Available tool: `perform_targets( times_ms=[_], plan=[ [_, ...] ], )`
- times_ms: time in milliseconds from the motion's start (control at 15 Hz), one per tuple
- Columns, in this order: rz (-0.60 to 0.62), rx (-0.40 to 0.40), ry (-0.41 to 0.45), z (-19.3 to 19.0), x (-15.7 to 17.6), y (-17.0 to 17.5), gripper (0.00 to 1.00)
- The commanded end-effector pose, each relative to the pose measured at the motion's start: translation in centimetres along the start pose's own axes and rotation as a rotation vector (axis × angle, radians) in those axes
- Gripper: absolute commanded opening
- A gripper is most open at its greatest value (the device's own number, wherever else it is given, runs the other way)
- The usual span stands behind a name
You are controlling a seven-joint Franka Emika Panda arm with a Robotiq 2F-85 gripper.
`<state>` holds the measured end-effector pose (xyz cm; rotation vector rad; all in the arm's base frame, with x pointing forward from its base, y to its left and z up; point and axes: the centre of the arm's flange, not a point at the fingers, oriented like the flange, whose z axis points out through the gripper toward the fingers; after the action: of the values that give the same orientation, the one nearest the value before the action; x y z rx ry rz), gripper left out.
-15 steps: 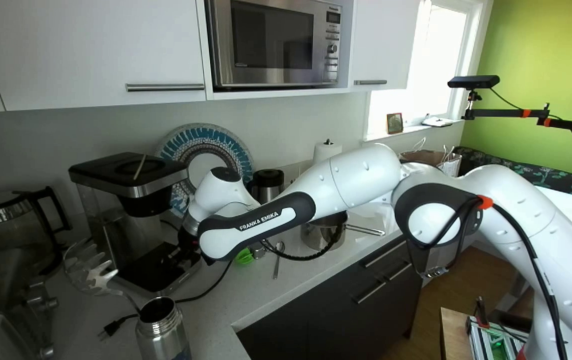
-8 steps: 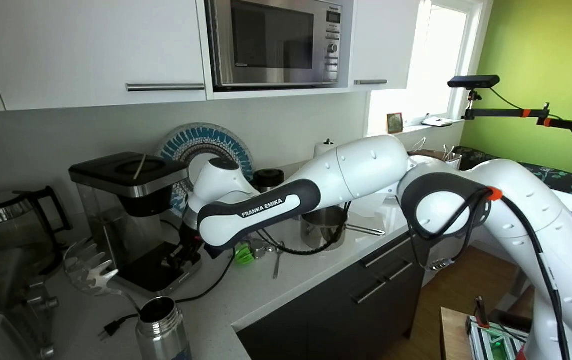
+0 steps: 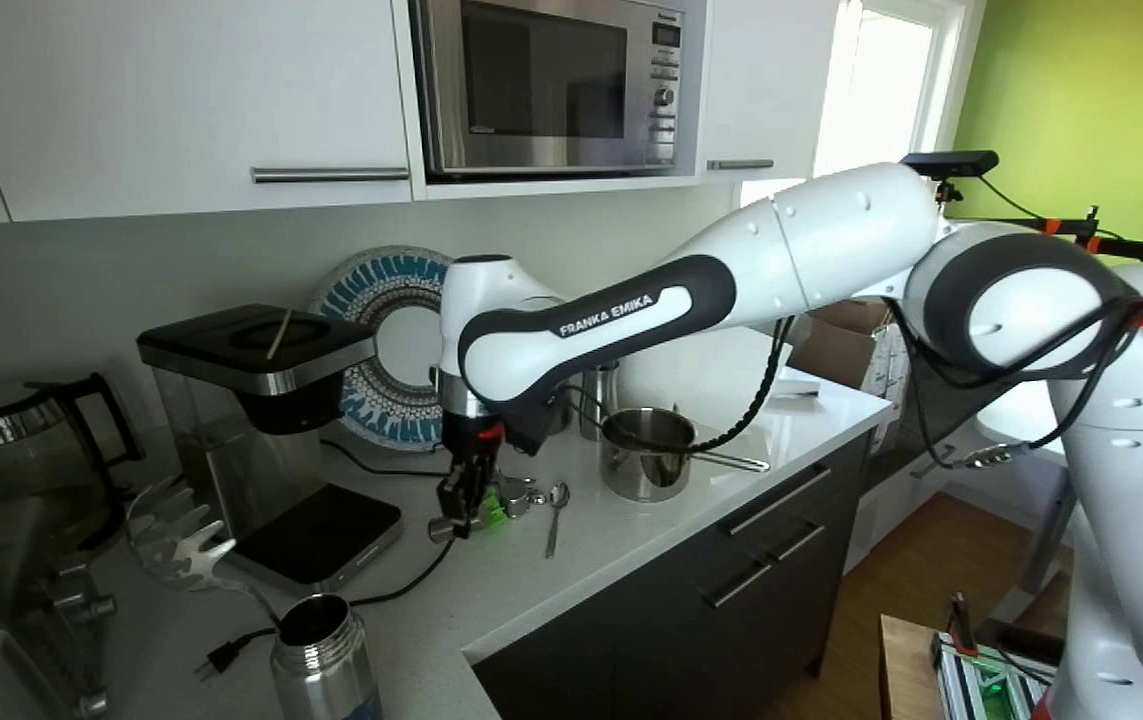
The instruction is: Pick up the silver object from the bottom of the coffee machine and put it on top of the coffee machine
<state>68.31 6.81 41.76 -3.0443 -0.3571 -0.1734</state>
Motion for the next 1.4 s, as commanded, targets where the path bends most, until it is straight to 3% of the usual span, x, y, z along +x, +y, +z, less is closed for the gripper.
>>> perform_targets(
  times_ms=[0,133,200,533,733,933,1200,1333],
  plan=[
    [-0.051,0.027,-0.095,-4.5,-8.1,-0.3,0.11],
    [-0.042,-0.015,-0.032,-7.5,-10.5,-0.3,0.11],
    [-0.044,-0.044,0.083,-9.4,-11.5,-0.6,0.11],
    [-0.042,-0.108,0.381,-17.4,-14.1,-1.4,0.11],
    [-0.070,-0.152,0.577,-19.0,-12.3,-1.3,0.11],
    [-0.020,-0.198,0.783,-18.7,-8.6,-1.3,0.11],
    [-0.103,-0.284,1.034,-17.8,-5.0,-3.8,0.11],
    [-0.130,-0.280,1.168,-16.9,-4.3,-4.5,0.11]
  ],
)
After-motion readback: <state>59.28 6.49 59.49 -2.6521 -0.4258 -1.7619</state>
